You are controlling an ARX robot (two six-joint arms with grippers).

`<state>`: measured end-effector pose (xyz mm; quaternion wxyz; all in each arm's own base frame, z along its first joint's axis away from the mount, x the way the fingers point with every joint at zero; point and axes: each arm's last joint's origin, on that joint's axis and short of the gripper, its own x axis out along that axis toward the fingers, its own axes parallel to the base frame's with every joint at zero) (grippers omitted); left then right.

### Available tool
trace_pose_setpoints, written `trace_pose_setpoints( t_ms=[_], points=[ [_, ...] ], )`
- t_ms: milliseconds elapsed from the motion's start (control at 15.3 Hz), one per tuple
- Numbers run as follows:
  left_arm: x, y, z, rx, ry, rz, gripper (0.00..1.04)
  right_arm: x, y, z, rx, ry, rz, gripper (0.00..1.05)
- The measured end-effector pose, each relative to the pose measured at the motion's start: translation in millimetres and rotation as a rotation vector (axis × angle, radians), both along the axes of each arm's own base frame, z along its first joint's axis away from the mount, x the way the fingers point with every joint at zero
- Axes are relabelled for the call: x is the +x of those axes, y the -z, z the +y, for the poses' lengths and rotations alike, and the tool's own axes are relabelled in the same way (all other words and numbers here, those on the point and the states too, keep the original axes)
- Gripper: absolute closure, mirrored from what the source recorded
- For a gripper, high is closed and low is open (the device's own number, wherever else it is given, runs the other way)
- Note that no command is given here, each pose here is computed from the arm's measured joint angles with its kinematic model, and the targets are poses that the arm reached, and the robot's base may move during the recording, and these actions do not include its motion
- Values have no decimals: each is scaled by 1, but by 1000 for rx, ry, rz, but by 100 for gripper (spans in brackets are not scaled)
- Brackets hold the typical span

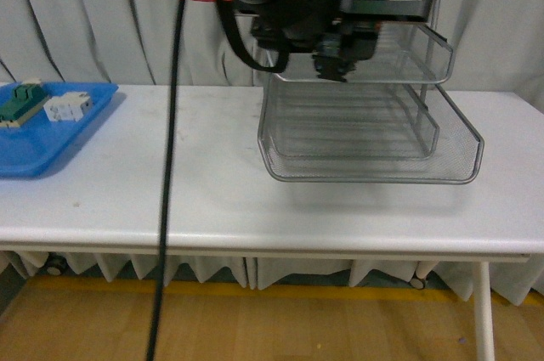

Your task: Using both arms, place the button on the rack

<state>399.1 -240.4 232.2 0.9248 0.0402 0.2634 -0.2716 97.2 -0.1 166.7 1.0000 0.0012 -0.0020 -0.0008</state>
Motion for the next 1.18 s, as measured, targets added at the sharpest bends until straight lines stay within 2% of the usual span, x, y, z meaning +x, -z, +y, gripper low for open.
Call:
trace_pose_setpoints(
  t_ms=[196,524,720,916,1178],
  points=[
    [7,17,-29,15,60,44,69,0,0,0,0,0,0,6],
    [19,55,-57,100,85,119,69,0,0,0,0,0,0,6],
    [33,70,-68,146,58,132,69,0,0,0,0,0,0,6],
    [50,76,-67,144,-4,141,68,0,0,0,0,0,0,6],
    [54,66,-61,24,-51,124,21,0,0,0,0,0,0,6]
  ],
)
